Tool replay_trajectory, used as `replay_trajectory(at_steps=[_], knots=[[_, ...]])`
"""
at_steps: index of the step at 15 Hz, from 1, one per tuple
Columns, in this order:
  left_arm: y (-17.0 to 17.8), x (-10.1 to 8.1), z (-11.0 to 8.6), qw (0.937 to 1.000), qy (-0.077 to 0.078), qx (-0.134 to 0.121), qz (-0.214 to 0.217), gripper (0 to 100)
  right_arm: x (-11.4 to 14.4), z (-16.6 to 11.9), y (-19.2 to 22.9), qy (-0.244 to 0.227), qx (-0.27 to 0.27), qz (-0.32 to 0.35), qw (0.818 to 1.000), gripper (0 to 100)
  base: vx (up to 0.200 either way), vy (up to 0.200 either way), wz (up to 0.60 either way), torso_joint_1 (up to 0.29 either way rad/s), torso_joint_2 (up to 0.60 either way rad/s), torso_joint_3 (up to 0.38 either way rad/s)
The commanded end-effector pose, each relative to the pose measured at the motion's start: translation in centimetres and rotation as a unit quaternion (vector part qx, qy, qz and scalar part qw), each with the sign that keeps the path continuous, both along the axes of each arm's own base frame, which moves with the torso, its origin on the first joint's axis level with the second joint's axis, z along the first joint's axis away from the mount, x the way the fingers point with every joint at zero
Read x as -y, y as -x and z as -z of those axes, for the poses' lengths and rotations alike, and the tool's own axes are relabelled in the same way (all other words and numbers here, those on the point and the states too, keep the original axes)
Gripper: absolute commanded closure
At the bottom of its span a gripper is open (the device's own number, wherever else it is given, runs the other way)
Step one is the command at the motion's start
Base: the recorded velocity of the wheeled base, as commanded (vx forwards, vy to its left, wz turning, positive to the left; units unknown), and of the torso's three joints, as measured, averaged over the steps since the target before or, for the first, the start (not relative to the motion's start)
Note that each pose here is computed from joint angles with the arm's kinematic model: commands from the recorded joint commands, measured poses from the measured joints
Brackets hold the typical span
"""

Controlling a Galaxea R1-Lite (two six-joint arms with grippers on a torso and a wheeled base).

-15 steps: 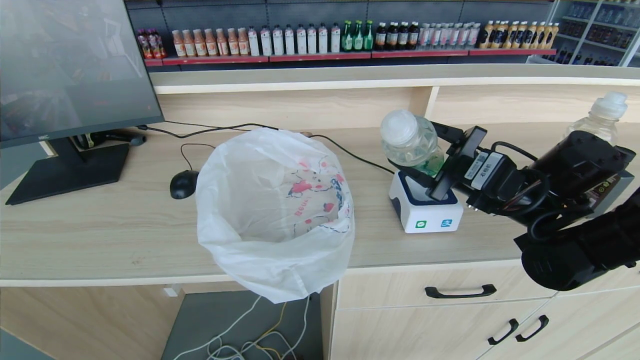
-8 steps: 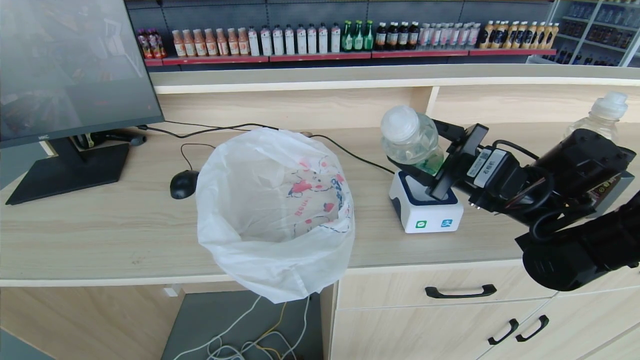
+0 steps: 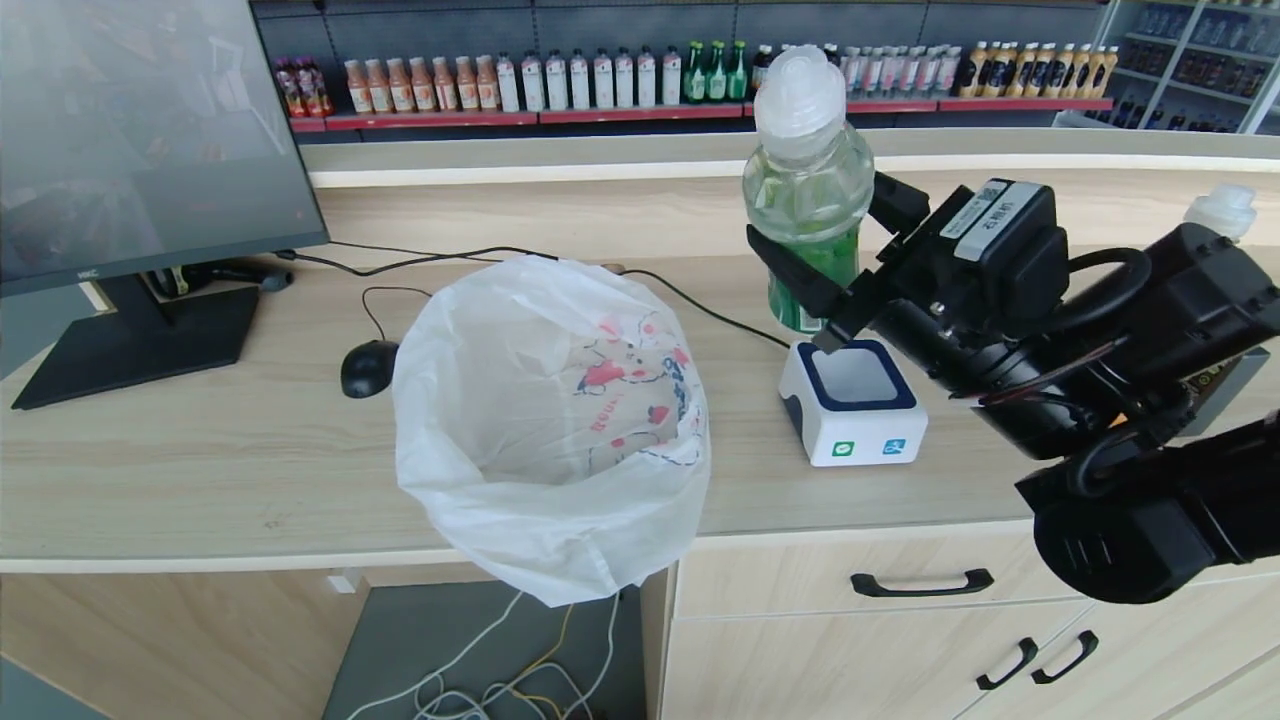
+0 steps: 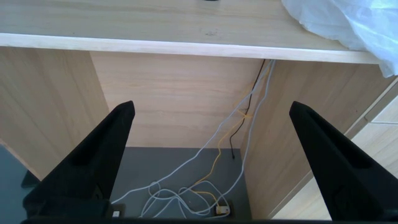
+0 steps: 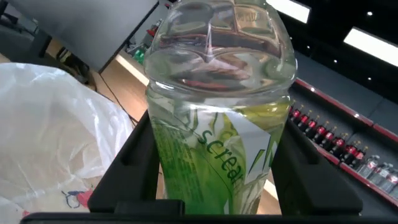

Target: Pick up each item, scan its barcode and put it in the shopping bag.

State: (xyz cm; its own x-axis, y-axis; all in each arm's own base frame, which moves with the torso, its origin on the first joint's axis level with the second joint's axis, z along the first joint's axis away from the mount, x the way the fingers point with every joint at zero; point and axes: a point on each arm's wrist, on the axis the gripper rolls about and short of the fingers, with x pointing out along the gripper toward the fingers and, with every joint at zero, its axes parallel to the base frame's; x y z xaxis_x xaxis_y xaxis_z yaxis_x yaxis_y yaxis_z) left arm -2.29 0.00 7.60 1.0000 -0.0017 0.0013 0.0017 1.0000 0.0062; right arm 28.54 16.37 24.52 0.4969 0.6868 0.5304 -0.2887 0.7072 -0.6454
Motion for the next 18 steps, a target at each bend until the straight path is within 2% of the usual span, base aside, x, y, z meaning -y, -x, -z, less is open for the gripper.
replay_trajectory(at_steps=[1, 5, 6, 7, 9, 12, 18], knots=[[0.0, 0.0, 0.0, 1.0000, 0.000, 0.000, 0.000, 0, -1.6, -0.7, 0.7, -0.045, -0.020, -0.006, 0.999, 100, 0.000, 0.000, 0.00, 0.000, 0.00, 0.000], [0.0, 0.0, 0.0, 1.0000, 0.000, 0.000, 0.000, 0, -3.0, -0.8, 1.9, -0.144, -0.098, 0.009, 0.985, 100, 0.000, 0.000, 0.00, 0.000, 0.00, 0.000], [0.0, 0.0, 0.0, 1.0000, 0.000, 0.000, 0.000, 0, -4.3, -1.0, 2.9, -0.204, -0.141, 0.010, 0.969, 100, 0.000, 0.000, 0.00, 0.000, 0.00, 0.000], [0.0, 0.0, 0.0, 1.0000, 0.000, -0.001, 0.000, 0, -4.7, -0.3, 3.2, -0.245, -0.183, 0.018, 0.952, 100, 0.000, 0.000, 0.00, 0.000, 0.00, 0.000], [0.0, 0.0, 0.0, 1.0000, 0.000, 0.000, 0.000, 0, -4.5, 1.4, 3.5, -0.283, -0.244, 0.029, 0.927, 100, 0.000, 0.000, 0.00, 0.000, 0.00, 0.000], [0.0, 0.0, 0.0, 1.0000, 0.000, 0.000, 0.000, 0, -4.4, 1.9, 3.5, -0.305, -0.266, 0.026, 0.914, 100, 0.000, 0.000, 0.00, 0.000, 0.00, 0.000], [0.0, 0.0, 0.0, 1.0000, 0.000, 0.000, 0.000, 0, -4.5, 2.0, 3.6, -0.311, -0.273, 0.020, 0.910, 100, 0.000, 0.000, 0.00, 0.000, 0.00, 0.000]])
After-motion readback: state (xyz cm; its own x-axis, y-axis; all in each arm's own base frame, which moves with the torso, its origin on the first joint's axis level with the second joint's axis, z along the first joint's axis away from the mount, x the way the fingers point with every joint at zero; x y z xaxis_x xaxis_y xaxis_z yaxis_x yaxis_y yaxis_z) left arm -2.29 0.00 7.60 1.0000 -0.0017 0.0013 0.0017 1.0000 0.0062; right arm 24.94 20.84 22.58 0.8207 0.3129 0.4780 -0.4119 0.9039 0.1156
